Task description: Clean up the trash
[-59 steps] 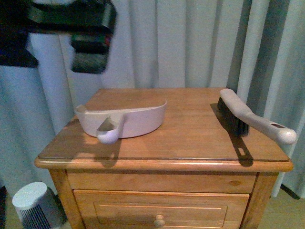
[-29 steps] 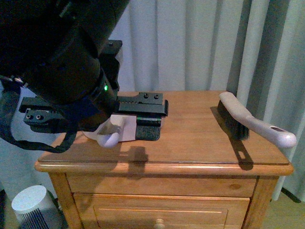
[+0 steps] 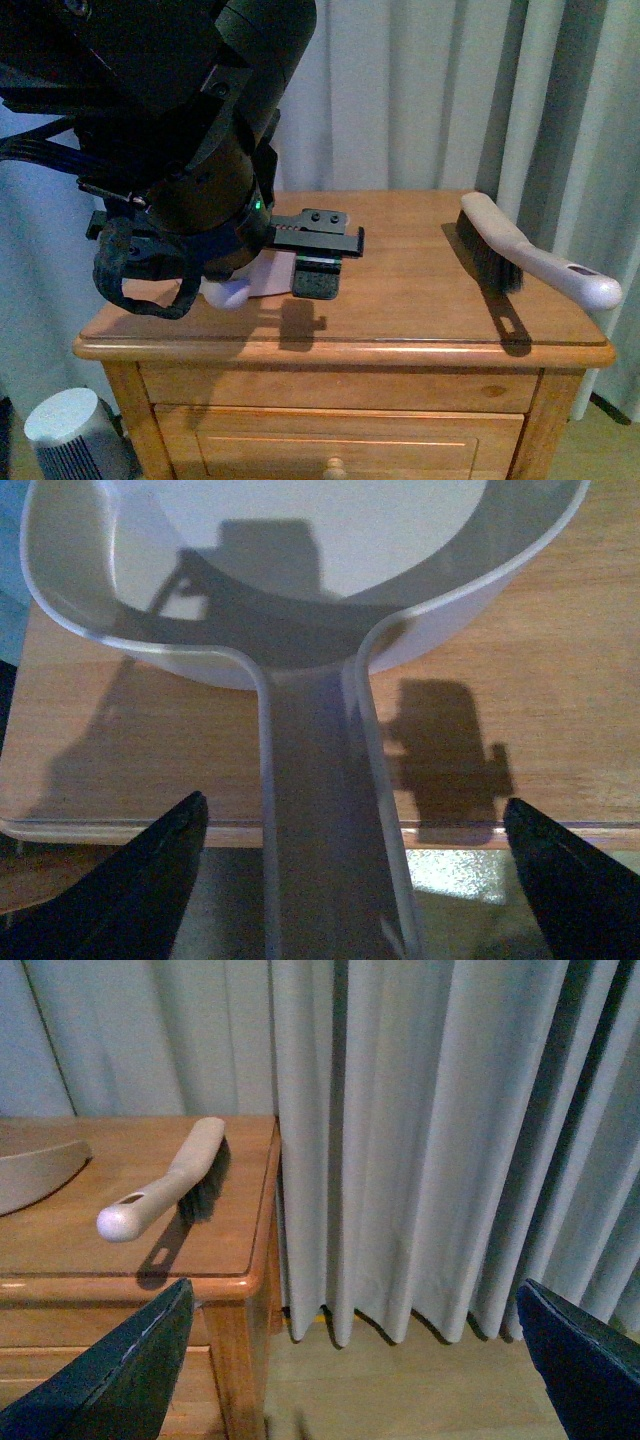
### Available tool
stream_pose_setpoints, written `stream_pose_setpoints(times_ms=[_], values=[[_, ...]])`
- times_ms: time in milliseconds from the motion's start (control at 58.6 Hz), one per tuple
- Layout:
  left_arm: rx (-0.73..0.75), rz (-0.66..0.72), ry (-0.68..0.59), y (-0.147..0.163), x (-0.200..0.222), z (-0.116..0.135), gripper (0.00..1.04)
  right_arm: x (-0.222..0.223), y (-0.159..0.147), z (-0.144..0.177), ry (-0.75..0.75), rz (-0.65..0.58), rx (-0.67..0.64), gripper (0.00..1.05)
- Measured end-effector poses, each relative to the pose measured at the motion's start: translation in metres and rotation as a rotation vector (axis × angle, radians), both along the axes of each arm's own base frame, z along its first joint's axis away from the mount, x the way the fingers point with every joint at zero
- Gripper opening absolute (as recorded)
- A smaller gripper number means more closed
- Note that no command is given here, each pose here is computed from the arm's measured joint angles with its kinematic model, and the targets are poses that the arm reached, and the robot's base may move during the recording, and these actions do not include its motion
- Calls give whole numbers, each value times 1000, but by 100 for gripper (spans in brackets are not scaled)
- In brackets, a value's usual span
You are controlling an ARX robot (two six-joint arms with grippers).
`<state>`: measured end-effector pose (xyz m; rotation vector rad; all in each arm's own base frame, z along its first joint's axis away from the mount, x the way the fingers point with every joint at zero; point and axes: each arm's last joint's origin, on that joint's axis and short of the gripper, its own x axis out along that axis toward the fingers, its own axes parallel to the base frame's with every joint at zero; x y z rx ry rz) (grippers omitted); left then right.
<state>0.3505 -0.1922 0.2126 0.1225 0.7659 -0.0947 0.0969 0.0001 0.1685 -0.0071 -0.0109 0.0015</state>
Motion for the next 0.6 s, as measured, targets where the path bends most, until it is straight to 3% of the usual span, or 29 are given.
stream_pose_setpoints(times_ms=[102, 273, 597], values=[[1, -1, 1, 0, 0, 0, 67, 0, 0, 0, 0, 0, 0, 97], [12, -3, 15, -1, -1, -2, 30, 0, 0, 0, 0, 0, 0, 97], [20, -16, -50, -2, 1, 4, 29, 0, 0, 0, 0, 0, 0, 97]])
